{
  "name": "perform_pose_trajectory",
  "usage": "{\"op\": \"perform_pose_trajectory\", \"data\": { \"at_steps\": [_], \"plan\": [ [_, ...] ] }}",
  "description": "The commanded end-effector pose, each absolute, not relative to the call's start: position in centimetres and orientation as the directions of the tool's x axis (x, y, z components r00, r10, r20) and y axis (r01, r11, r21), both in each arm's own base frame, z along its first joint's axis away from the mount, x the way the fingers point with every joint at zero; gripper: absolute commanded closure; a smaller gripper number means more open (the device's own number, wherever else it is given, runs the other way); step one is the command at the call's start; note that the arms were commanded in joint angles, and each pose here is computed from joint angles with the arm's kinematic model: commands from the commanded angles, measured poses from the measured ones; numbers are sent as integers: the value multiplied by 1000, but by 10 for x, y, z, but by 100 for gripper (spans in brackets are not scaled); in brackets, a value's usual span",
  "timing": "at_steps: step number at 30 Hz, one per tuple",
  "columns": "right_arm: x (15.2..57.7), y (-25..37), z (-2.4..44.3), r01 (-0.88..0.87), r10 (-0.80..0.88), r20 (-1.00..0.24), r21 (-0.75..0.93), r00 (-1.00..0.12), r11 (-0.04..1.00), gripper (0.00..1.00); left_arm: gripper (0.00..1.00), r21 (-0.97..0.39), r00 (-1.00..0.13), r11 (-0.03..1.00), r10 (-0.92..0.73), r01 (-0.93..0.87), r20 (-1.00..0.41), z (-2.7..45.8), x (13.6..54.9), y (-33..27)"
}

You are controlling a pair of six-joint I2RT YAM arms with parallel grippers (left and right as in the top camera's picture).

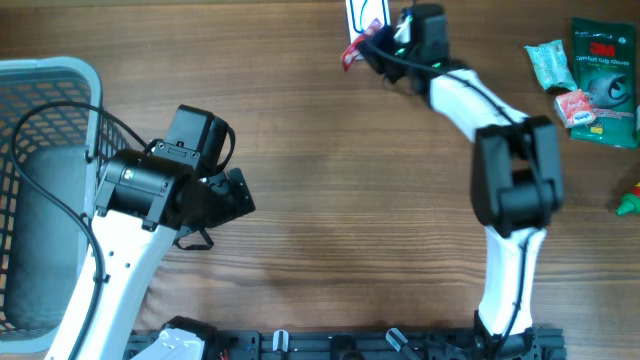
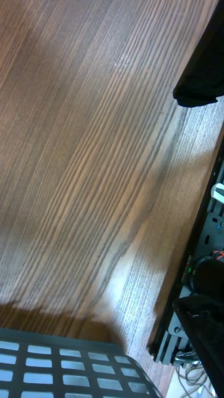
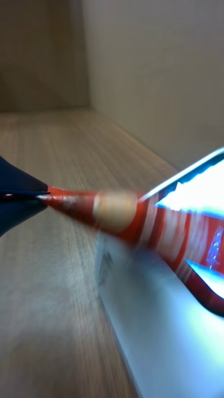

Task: Scan the item barcode
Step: 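Carry the stick to the right table edge and release it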

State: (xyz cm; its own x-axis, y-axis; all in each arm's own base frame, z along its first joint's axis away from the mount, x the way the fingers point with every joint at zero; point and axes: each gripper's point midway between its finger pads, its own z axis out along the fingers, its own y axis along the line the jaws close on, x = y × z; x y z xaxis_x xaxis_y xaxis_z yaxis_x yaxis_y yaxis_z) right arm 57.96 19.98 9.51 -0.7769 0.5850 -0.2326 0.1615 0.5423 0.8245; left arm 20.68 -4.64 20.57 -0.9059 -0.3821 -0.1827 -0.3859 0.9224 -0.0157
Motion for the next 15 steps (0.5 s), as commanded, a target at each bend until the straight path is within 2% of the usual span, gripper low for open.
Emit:
{"op": "perform_pose_trajectory", "data": {
  "at_steps": [1,5,9,11,12,13,15],
  "plan": [
    [572,154,192,80,592,-388,787,-707,611,95,0,-17,-909,927,-371,-375,-191,208,207,-45],
    [526,53,209,300,631,-415,624,-655,721,96,0,-17,-909,927,-371,-375,-191,208,207,-45],
    [479,-61,185,555,697,-398,423,-596,716,96,0,-17,-909,927,-371,-375,-191,208,207,-45],
    [466,-117,174,540,611,-466,293,-639,789,96,0,-17,-909,927,-371,-375,-191,208,207,-45],
    [459,-154,165,502,517,-517,182,-683,845,96,0,-17,-909,927,-371,-375,-191,208,207,-45],
    [453,-181,156,502,476,-535,109,-698,858,95,0,-17,-909,927,-371,-375,-191,208,207,-45],
    [444,-222,135,553,503,-536,79,-678,830,96,0,-17,-909,927,-371,-375,-191,208,207,-45]
  ]
}}
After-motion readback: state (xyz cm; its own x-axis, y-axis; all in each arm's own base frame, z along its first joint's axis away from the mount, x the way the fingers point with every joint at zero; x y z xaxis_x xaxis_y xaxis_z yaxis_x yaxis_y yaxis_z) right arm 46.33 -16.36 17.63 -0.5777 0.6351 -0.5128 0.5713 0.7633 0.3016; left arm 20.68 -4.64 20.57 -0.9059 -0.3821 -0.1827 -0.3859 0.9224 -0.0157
